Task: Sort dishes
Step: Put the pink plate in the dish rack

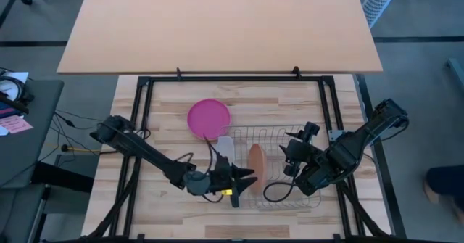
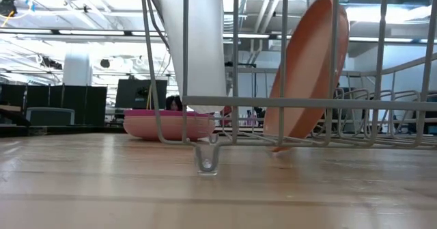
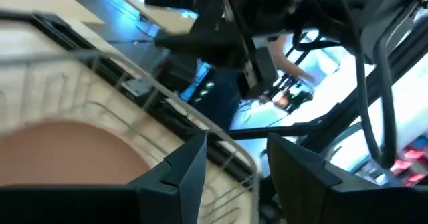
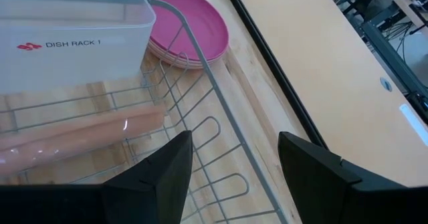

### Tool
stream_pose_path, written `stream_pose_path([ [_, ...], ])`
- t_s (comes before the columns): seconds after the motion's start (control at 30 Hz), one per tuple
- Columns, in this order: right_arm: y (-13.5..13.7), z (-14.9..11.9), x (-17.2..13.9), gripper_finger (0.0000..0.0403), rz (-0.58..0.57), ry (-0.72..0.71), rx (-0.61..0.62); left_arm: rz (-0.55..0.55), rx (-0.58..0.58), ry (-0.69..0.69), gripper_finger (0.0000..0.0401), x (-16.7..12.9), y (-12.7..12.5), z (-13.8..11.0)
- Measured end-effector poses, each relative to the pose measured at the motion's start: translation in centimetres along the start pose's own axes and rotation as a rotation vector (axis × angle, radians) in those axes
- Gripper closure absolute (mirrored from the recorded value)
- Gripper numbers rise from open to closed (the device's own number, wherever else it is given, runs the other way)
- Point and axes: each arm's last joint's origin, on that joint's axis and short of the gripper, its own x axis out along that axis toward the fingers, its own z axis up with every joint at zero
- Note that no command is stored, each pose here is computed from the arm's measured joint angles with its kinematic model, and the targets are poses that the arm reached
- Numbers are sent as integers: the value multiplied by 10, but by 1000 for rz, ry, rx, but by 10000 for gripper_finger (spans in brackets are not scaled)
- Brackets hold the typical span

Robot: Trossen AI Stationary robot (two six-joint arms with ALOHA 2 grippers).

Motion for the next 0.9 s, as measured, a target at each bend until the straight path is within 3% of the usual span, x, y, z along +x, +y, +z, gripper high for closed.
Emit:
stream_pose_path([
  [0.27, 0, 0, 0, 178, 0, 0, -1, 161, 293, 92, 248, -45, 14, 90],
  [0.4, 0, 0, 0, 178, 1, 0, 0, 127, 423, 270, 248, -66, 38, 126],
  [0.47, 0, 1, 1, 178, 1, -2, -14, 161, 473, 382, 248, -74, 56, 138],
  [0.6, 0, 4, 5, 178, -1, -6, -43, 390, 584, 570, 248, -86, 98, 150],
  [0.73, -1, 10, 11, 178, -4, -15, -66, 570, 615, 691, 248, -82, 133, 148],
  [0.9, -4, 17, 19, 178, -10, -20, -96, 598, 573, 915, 236, -72, 176, 125],
])
